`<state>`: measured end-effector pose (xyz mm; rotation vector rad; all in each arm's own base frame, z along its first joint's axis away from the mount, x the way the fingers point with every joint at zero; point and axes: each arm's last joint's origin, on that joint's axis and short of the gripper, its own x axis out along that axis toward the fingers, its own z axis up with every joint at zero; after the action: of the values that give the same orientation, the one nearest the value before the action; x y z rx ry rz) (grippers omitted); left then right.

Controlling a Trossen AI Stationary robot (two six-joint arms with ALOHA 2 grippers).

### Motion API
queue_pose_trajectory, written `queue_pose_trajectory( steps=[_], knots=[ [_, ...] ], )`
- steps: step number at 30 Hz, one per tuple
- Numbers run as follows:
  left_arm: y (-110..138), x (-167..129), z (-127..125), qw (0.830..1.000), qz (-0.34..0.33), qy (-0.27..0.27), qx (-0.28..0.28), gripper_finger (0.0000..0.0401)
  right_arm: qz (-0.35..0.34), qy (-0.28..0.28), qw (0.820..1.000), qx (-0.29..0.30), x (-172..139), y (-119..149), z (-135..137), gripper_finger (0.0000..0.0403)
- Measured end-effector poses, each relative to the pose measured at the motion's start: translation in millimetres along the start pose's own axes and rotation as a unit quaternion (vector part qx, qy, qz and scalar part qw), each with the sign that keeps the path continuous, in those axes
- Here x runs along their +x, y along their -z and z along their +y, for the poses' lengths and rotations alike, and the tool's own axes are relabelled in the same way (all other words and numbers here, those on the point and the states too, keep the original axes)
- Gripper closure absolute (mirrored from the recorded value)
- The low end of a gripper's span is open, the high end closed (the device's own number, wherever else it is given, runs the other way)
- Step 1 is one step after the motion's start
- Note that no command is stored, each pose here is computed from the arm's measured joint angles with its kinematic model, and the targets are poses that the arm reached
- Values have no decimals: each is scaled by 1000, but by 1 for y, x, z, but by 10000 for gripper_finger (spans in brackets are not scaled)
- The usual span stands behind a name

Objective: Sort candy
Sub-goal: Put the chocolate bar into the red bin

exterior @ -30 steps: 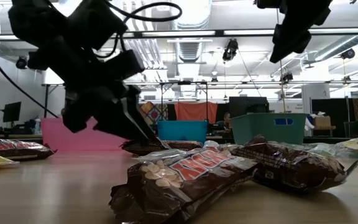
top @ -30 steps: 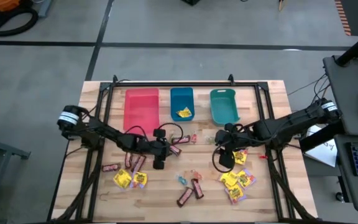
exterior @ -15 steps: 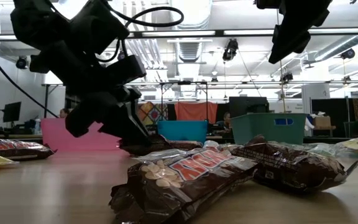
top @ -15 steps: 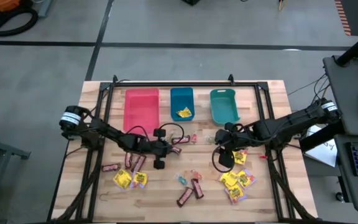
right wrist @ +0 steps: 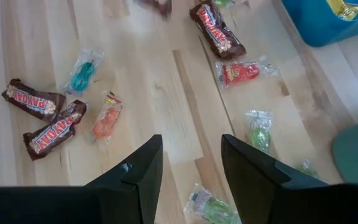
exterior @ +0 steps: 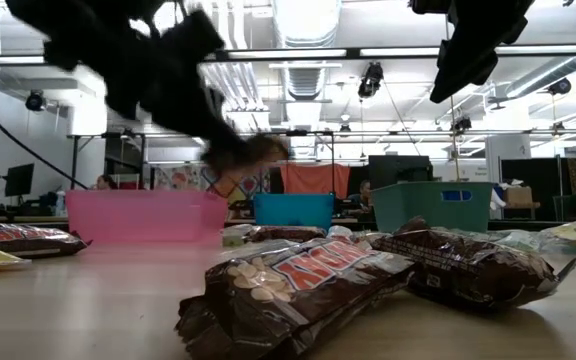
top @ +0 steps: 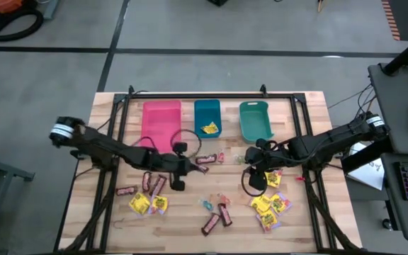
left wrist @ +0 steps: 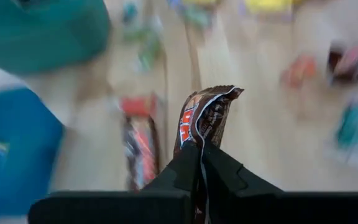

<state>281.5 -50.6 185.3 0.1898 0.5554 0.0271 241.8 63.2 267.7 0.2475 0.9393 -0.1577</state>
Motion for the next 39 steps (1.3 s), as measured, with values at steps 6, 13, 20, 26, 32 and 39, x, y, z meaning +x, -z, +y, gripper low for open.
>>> queue_pose_trajectory(
  steps=[6,13,20,26,32,39],
  knots=[
    [-28,-59,25,1000,-4,-23,-6,401,-5,6,1000,1,0,-1,0,248],
    [-14,-110,70,986,107,-128,21,401,-15,23,1000,-3,0,-1,-1,248],
    [14,-126,122,960,181,-212,8,401,-23,33,999,-4,0,-2,-2,248],
    [39,-114,166,958,191,-202,-72,401,-27,42,999,-5,0,-2,-2,248],
    [62,-96,196,933,247,-212,-152,401,-28,44,999,-6,0,-2,-2,248],
    [78,-63,209,930,269,-205,-142,401,-24,46,999,-8,0,-1,-3,248]
  ],
)
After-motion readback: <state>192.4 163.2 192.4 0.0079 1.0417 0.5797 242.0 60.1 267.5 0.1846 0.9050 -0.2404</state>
